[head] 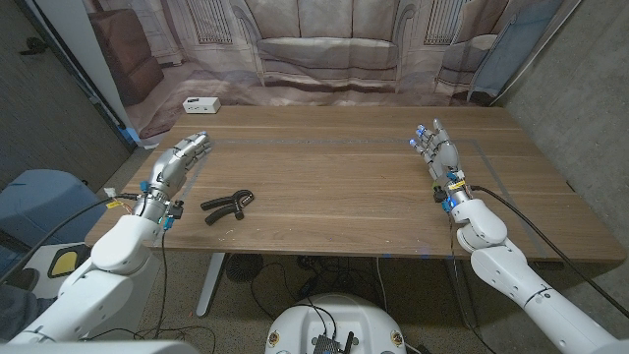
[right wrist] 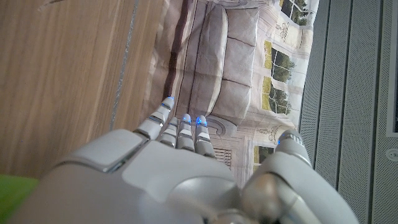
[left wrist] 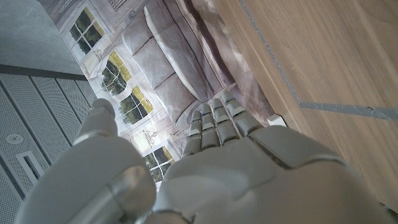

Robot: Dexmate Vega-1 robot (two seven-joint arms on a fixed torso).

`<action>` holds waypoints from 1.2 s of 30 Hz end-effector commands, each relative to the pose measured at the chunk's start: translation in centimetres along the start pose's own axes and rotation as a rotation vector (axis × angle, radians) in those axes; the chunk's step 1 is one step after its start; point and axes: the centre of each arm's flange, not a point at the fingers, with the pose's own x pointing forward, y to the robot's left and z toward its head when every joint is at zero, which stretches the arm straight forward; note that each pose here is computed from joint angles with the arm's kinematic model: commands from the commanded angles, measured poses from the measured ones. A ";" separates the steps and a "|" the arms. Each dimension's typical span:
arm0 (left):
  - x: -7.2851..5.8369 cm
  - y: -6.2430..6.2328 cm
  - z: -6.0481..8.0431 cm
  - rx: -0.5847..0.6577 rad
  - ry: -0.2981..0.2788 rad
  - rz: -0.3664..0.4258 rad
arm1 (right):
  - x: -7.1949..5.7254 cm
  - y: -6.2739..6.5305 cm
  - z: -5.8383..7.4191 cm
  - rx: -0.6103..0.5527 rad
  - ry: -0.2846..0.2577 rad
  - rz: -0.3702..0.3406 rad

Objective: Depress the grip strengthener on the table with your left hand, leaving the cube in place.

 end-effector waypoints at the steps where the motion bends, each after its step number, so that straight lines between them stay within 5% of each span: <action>1: -1.6 2.5 -0.3 0.053 0.030 0.020 | -0.8 0.8 0.0 0.007 0.003 -0.013; 27: -2.9 4.8 -1.7 0.191 0.122 -0.010 | -0.8 3.8 -1.0 0.025 0.016 -0.020; 36: -3.2 5.5 -1.0 0.319 0.148 0.000 | -0.8 4.2 -1.1 0.012 0.017 -0.015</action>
